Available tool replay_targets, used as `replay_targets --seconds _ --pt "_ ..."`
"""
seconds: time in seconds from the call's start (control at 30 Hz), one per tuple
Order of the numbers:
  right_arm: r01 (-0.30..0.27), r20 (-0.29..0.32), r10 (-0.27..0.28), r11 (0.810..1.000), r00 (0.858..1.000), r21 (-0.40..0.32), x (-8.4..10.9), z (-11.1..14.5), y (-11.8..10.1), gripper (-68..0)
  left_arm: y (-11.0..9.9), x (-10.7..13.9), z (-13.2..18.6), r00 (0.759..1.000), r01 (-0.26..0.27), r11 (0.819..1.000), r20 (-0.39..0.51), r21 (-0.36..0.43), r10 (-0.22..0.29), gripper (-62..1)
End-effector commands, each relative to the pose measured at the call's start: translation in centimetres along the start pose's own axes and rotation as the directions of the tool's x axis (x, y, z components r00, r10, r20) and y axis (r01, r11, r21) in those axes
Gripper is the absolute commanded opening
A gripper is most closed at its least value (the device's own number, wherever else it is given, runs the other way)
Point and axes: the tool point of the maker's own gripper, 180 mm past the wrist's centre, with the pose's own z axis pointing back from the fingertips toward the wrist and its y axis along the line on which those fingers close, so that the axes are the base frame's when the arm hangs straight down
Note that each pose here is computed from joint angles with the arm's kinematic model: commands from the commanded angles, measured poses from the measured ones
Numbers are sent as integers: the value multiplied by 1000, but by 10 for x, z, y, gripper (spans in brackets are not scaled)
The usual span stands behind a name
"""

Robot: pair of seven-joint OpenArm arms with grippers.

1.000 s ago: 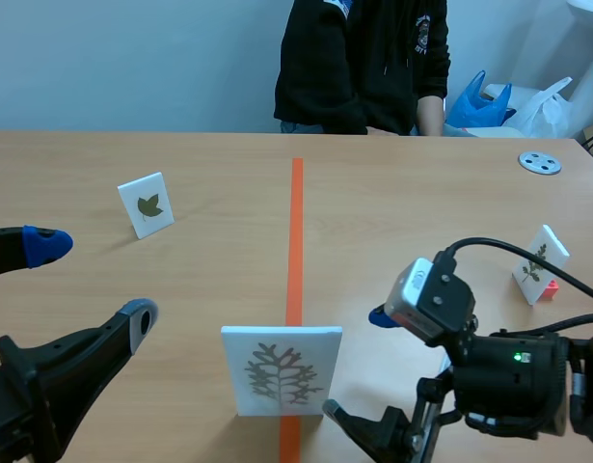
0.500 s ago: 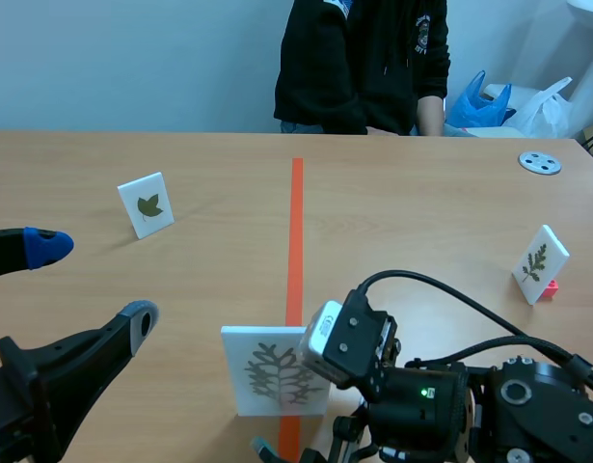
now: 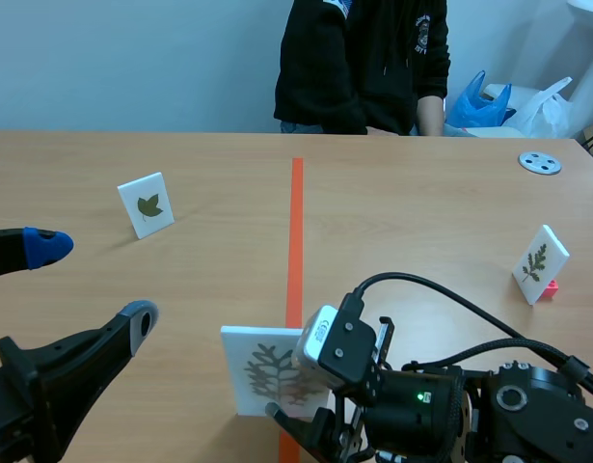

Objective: Sort the leaf by its shape. The table is split by an orange tape line. A compound leaf with several leaflets goes to the left side, a simple leaf with one blade goes to the right side. Return to the home posture when a red brick is placed on the table.

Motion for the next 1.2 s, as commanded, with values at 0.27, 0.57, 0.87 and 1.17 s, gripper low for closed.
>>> replay_targets --seconds 0.27,0.57,0.87,1.17 --pt "-19 36 20 1000 999 -17 12 1 -9 -660 0 6 0 1000 0 1000 22 -1 0 14" --pt "-40 100 50 995 994 -97 34 11 -38 -660 0 6 0 1000 0 1000 22 -1 0 14" --pt "73 174 -19 947 985 -311 54 51 -112 -660 0 6 0 1000 0 1000 22 -1 0 14" --pt "261 246 -150 812 958 -521 51 111 -184 -660 0 6 0 1000 0 1000 22 -1 0 14"
